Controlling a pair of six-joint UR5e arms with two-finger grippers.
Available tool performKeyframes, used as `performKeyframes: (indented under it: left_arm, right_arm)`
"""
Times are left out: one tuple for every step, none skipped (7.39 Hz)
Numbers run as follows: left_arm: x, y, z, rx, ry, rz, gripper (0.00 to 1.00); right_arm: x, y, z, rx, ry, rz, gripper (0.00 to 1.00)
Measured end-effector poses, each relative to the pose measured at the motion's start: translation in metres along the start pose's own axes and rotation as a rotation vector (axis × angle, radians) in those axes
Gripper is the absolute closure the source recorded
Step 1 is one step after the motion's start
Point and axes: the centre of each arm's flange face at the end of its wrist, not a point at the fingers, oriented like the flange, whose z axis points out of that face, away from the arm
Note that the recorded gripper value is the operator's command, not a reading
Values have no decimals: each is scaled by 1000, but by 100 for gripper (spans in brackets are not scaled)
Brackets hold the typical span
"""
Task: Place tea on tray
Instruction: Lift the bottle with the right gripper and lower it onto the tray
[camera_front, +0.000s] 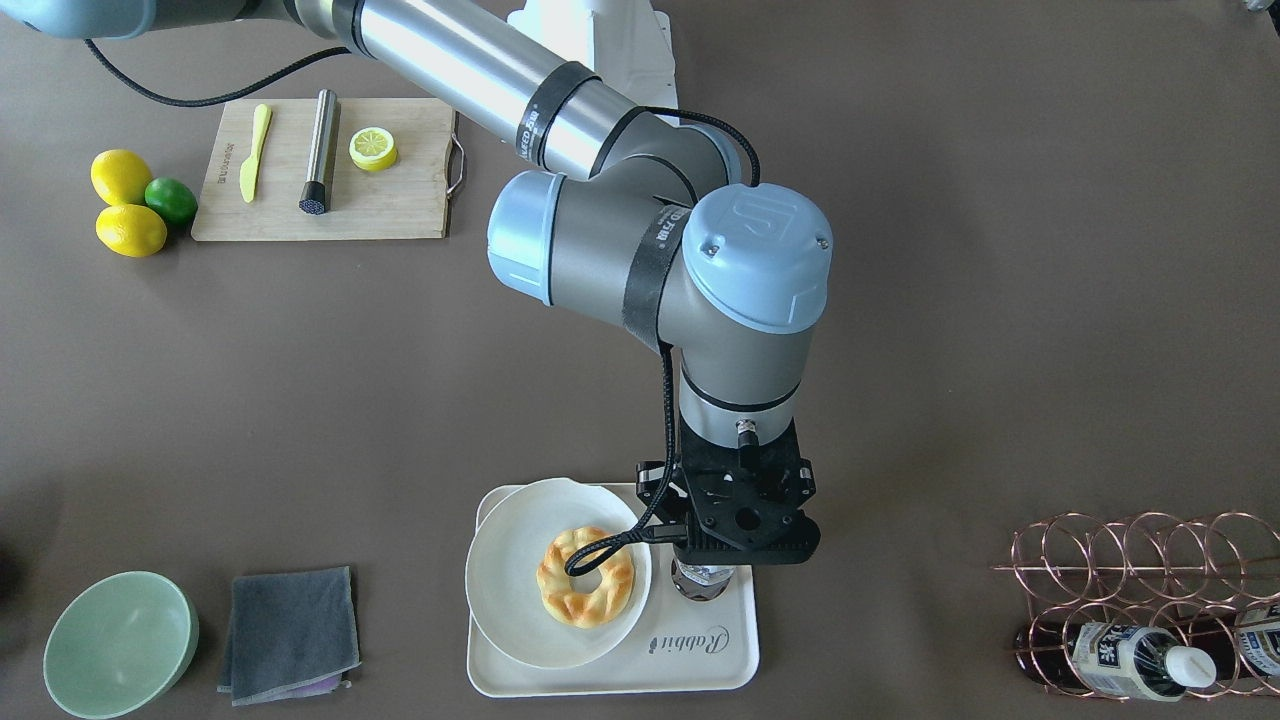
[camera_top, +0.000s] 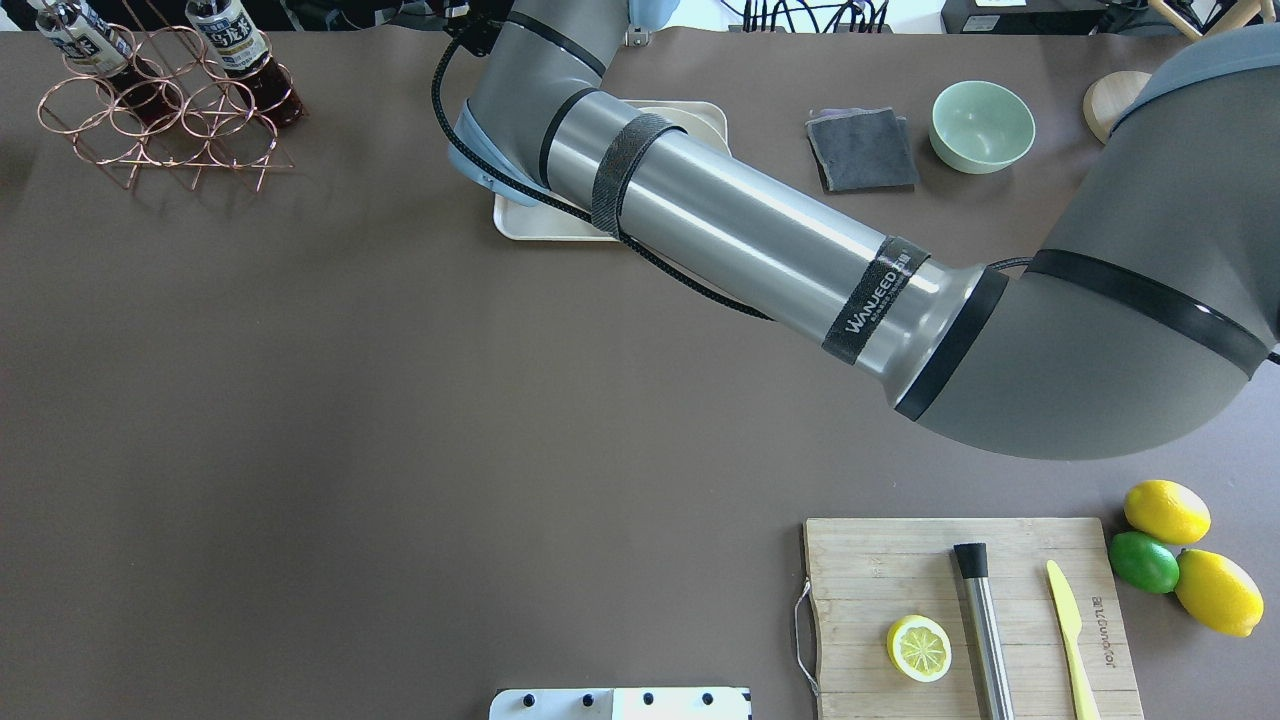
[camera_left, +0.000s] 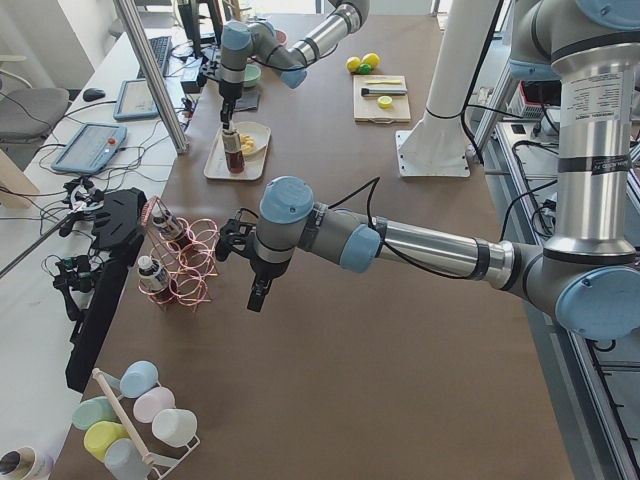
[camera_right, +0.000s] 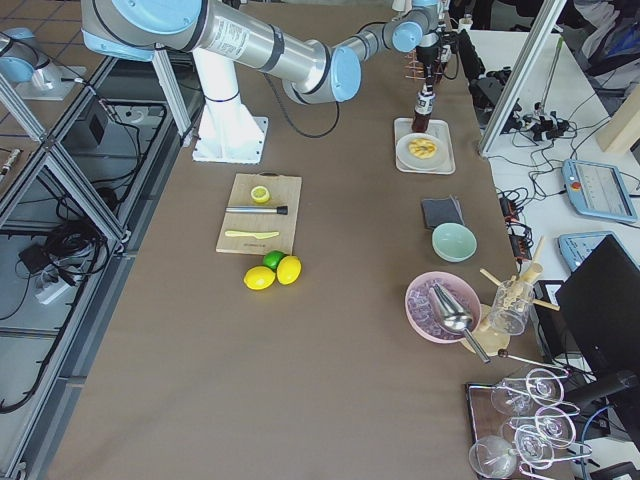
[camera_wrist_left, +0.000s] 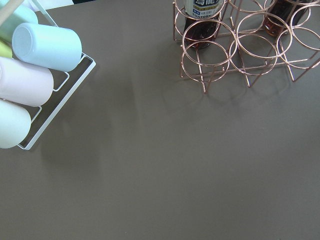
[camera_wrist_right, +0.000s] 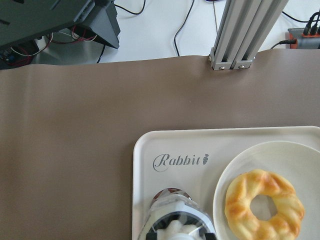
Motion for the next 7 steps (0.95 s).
performKeyframes:
  left_arm:
    - [-1, 1, -1, 2, -1, -2, 2]
    - [-1, 2, -2, 2, -1, -3, 2]
    - [-1, 5, -2, 1, -1, -4, 2]
    - [0, 8, -4, 2, -1, -5, 2]
    - [3, 10, -8, 7, 4, -5, 2]
    - [6, 14, -14, 12, 23, -14, 2]
    - [9, 23, -26, 25, 40, -35, 2]
  right_arm:
    - [0, -1, -1, 2, 0, -4, 20]
    - [-2, -2, -3, 4, -2, -6, 1]
    - [-4, -2, -7, 6, -6, -7, 1]
    - [-7, -2, -10, 7, -10, -6, 1]
    - [-8, -4, -17, 6, -21, -7, 1]
    - [-4, -8, -28, -9, -42, -9, 1]
    - [14, -10, -41, -44, -57, -17, 1]
